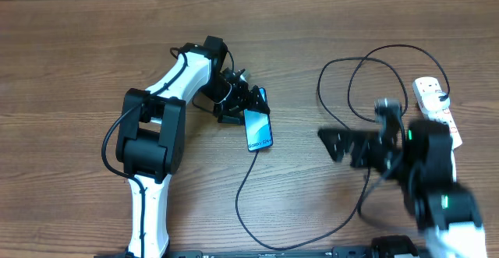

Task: Plug charger to phone and switch on socket
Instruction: 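Move the right gripper toward the phone's bottom edge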

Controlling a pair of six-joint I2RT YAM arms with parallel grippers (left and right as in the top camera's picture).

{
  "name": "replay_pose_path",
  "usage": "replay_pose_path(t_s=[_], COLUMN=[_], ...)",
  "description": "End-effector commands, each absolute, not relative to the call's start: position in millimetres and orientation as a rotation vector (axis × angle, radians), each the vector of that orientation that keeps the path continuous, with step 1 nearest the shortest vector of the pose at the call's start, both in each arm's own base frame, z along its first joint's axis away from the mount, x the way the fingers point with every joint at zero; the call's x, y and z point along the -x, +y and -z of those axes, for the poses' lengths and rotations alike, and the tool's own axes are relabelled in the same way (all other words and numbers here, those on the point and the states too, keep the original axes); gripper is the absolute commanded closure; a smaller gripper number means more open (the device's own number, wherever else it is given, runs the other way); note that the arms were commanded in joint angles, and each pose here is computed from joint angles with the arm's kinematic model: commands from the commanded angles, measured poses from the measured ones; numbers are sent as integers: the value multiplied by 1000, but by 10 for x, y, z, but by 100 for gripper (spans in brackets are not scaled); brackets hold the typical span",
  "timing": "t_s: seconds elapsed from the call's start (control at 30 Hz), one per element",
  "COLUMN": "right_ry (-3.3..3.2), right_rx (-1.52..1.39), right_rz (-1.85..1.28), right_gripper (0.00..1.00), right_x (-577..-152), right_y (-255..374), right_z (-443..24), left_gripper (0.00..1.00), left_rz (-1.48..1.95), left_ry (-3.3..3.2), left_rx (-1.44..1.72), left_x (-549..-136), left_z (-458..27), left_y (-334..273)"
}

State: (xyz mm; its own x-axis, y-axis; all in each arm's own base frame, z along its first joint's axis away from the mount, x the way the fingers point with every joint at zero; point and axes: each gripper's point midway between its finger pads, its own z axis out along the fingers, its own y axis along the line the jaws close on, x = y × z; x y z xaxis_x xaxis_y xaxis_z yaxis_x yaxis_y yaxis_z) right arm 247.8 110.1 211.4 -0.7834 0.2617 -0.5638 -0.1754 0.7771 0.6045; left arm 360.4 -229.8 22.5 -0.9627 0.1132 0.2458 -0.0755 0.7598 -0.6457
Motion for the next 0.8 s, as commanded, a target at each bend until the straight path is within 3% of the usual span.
replay_pose_path(t_s=[0.0,0.07,0.17,0.47,0.77], right_ry=[2395,2431,2526,2756,2813], right_rx=[-19,11,58,59,52], right_rz=[-1045,-1118,-1074,-1072,-991], right_gripper=[0,14,17,17,10], right_x=[-2636,-2718,-2886,-3046,-3028], right_y=[1329,1447,1559,1816,1736], right_z=[-2169,-2042,-1655,-686,-504], left_gripper=[19,19,18,14,5], left_rz=[-973,-973,-975,-926,-670], left_ry=[-2644,-2644,-2647,-2678,-2751], left_rx=[49,49,51,13,-129], left_x=[-3476,-3477,-3485,-3524,-3513], left_z=[-10,-9,-8,42,214], left_y=[-2306,-2306,-2308,-2290,-2184])
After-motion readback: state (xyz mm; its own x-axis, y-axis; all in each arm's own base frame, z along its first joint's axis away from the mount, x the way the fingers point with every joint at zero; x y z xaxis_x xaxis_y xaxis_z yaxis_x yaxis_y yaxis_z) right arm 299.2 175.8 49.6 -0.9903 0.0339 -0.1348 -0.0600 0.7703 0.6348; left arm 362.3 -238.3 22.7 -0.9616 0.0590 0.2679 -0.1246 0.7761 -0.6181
